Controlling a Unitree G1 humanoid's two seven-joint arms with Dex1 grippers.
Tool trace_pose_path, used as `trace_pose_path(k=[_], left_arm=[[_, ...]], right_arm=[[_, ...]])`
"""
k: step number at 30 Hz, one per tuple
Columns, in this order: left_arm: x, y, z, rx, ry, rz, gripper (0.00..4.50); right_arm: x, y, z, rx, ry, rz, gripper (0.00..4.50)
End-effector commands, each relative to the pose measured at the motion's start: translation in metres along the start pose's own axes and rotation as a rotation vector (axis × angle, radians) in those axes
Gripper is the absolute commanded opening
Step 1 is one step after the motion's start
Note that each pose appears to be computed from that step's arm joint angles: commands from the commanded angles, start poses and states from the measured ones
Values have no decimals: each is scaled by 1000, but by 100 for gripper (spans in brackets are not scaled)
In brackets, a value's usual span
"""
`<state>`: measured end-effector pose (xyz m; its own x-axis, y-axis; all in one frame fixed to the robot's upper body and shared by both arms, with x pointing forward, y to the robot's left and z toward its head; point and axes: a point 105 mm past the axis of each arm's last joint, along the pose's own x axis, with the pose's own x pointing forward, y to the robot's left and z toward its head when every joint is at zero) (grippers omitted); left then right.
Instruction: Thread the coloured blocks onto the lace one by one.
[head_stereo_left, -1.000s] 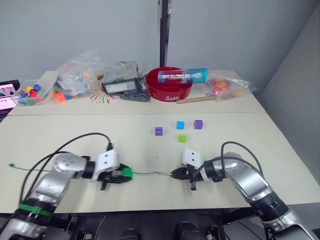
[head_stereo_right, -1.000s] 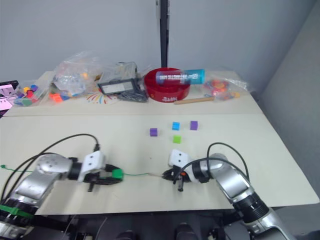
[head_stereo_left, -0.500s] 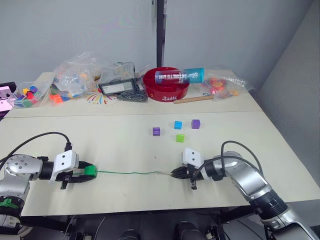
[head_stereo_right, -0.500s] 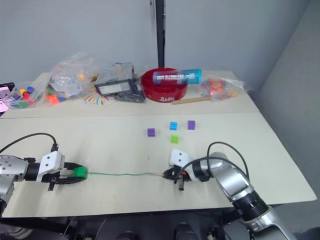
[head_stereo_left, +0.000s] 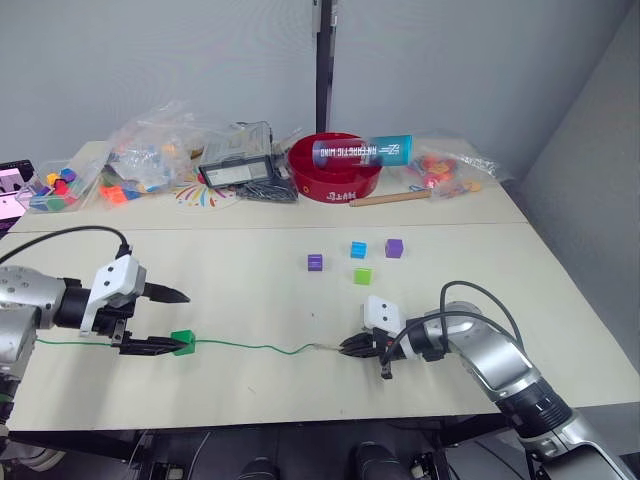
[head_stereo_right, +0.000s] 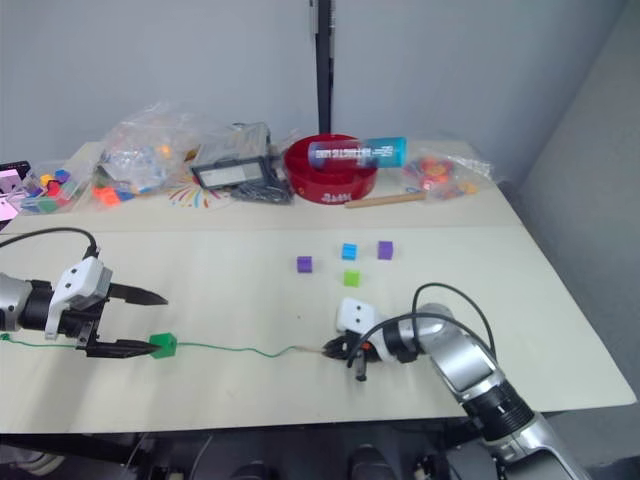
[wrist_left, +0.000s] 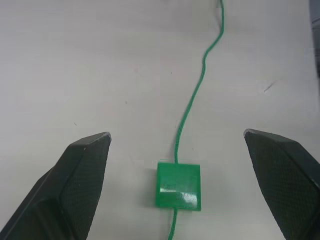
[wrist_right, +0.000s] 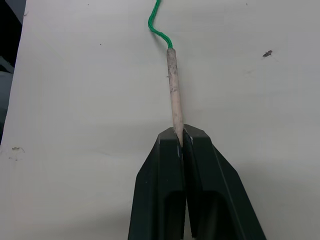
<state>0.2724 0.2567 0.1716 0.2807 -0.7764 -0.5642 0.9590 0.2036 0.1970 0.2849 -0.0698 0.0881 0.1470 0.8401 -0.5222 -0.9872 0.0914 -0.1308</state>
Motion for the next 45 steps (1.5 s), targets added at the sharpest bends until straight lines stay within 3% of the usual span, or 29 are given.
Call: trace_pose_path(k=[1, 5, 15, 23, 27, 37, 45], left_arm=[[24, -9, 21, 36, -66, -54, 449], [69, -18, 31, 30, -160, -84, 449], [139, -21, 24, 17, -225, -70, 449], [153, -22, 33, 25, -266, -97, 449], [155, -21, 35, 21, -273, -105, 338], [160, -22, 37, 18, -277, -122, 3], [162, -24, 34, 16, -275, -132, 3]], right_arm=[[3, 1, 12, -36, -28, 8, 0], [7, 2, 21, -46, -40, 6, 0], [9, 3, 29, -53, -45, -21, 0], [7, 3, 31, -54, -38, -34, 0], [6, 3, 31, -53, -37, -37, 0], [8, 3, 32, -53, -40, -33, 0], [8, 4, 33, -52, -42, -33, 0]])
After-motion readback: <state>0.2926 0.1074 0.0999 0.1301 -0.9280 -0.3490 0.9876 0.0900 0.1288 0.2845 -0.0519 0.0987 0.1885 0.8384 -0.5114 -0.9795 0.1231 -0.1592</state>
